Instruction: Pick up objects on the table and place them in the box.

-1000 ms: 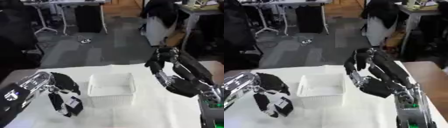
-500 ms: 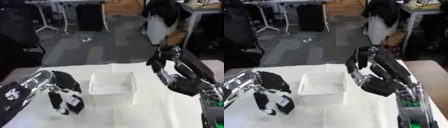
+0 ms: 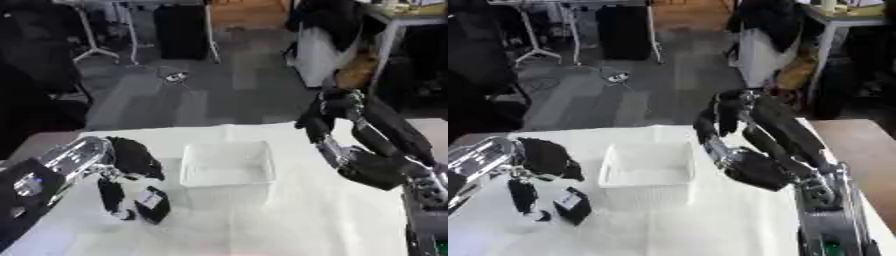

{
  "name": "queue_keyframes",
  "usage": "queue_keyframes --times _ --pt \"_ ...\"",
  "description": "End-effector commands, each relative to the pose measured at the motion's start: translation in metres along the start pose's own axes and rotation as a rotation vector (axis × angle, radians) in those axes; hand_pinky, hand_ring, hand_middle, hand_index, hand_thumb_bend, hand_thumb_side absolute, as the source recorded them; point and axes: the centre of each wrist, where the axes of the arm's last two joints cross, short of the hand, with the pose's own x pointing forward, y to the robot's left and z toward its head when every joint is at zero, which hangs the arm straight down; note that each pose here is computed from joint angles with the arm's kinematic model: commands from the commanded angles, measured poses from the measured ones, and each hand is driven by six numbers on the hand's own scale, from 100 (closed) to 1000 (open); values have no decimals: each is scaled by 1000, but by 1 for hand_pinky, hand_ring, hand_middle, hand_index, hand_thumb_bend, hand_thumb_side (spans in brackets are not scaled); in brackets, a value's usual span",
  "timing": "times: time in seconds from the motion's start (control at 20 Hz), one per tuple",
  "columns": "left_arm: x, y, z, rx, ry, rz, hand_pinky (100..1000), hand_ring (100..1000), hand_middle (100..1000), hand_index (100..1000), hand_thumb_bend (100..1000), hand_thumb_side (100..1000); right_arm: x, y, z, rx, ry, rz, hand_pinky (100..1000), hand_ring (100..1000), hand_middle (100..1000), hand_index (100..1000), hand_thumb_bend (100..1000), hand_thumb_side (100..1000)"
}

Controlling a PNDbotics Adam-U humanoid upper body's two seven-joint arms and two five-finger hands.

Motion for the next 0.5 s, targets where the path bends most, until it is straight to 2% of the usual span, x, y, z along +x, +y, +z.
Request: queue_keyframes --times 0.05,0.5 --pt "-9 4 10 -368 -231 -258 888 868 926 1000 402 730 4 -6 -2 -10 -18 16 393 414 499 629 100 1000" --pt "-10 6 7 -371 -220 -260 891 866 920 1000 416 746 5 -6 -3 -10 -22 15 393 414 499 629 100 1000"
